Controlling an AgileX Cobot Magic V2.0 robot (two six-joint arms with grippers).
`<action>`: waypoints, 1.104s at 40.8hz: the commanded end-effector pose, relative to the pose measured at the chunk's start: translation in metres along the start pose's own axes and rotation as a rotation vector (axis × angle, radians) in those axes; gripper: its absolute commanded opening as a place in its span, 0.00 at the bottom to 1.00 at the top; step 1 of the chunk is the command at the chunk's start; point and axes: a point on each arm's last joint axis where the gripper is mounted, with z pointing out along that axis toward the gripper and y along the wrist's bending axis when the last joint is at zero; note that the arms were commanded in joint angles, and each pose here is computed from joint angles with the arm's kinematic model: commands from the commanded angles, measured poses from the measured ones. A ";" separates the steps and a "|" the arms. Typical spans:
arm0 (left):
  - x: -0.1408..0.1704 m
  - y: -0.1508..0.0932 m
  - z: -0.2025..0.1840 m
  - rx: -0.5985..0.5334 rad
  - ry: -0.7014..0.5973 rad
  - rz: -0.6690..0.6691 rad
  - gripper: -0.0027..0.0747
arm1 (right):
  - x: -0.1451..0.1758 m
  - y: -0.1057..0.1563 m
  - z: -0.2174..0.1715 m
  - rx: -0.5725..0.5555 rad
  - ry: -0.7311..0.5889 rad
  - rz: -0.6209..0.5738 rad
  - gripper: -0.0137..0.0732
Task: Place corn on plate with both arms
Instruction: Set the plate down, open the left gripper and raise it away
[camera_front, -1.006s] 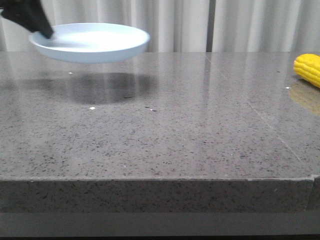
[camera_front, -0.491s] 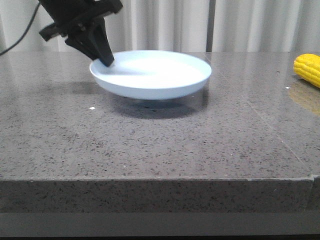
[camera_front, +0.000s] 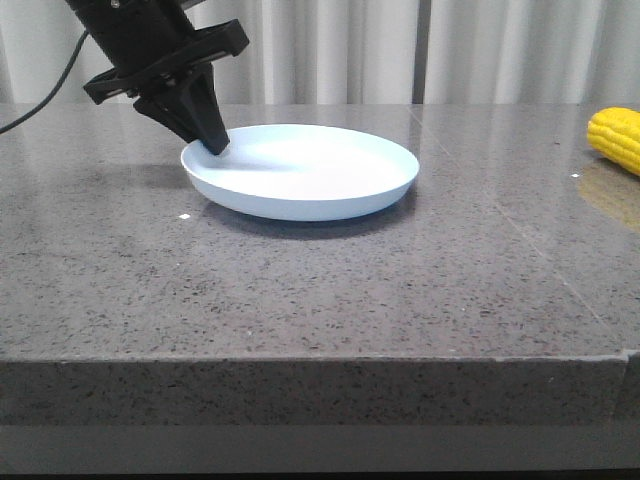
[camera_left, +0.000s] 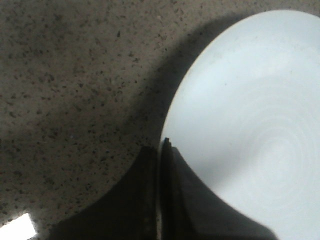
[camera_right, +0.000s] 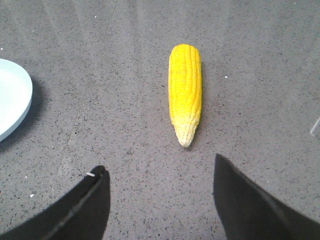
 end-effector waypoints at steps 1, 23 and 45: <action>-0.010 -0.016 -0.028 0.023 -0.099 0.021 0.01 | -0.013 0.000 -0.002 0.005 -0.082 -0.014 0.71; -0.009 -0.018 -0.033 0.023 -0.097 0.028 0.65 | -0.013 0.000 -0.002 0.005 -0.082 -0.014 0.71; 0.025 -0.112 -0.139 -0.274 -0.246 0.354 0.65 | -0.013 0.000 -0.002 0.005 -0.082 -0.014 0.71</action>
